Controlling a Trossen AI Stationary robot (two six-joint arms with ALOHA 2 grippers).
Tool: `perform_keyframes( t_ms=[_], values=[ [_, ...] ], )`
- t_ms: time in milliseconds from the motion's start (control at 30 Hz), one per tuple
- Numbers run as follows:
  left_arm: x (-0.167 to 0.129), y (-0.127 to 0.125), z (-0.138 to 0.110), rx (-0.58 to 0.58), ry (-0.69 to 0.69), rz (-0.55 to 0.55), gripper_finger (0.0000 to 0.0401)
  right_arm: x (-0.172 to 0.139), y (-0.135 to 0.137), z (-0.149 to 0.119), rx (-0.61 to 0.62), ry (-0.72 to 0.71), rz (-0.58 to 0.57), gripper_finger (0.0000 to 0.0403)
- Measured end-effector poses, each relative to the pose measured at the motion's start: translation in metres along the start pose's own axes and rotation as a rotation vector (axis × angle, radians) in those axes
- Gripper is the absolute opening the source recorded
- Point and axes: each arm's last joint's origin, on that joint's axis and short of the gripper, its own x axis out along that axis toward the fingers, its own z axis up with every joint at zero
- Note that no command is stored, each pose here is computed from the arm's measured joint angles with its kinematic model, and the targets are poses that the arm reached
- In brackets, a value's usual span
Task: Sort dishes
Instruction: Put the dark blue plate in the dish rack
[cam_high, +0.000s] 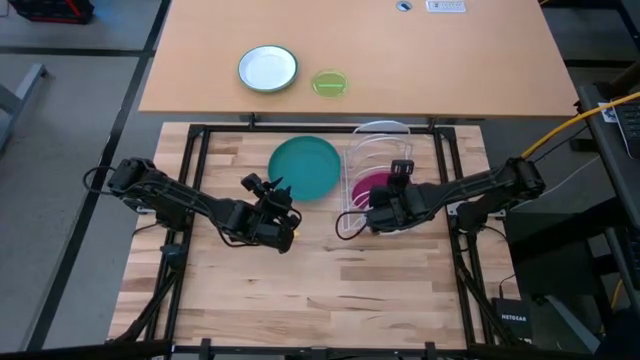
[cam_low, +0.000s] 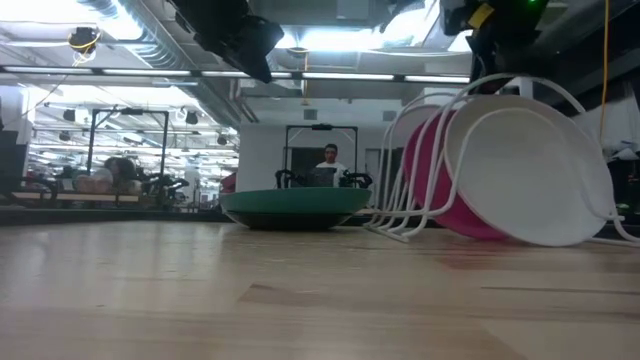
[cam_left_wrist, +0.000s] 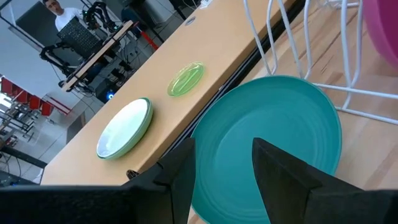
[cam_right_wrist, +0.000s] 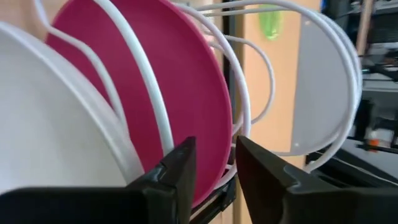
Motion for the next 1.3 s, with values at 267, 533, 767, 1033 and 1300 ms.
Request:
perform_keyframes(
  t_ms=[267,533,767,1033,1300],
  values=[
    [0.000,0.000,0.000,0.000,0.000,0.000,0.0147,-0.022,-0.021,0.007,0.028,-0.036,0.009,0.0118],
    [0.005,0.001,-0.001,0.008,0.046,-0.039,0.0147,-0.039,-0.038,0.018,0.056,-0.136,-0.012,0.0117],
    [0.033,0.007,-0.016,0.102,0.266,-0.181,0.0147,-0.042,-0.042,0.034,0.027,-0.250,0.032,0.0117],
    [0.074,-0.001,-0.039,0.201,0.294,-0.426,0.0147,-0.027,-0.058,0.049,-0.019,-0.319,0.144,0.0117],
    [0.105,0.009,-0.048,0.275,0.291,-0.574,0.0147,-0.011,-0.071,0.050,-0.010,-0.303,0.260,0.0117]
  ],
)
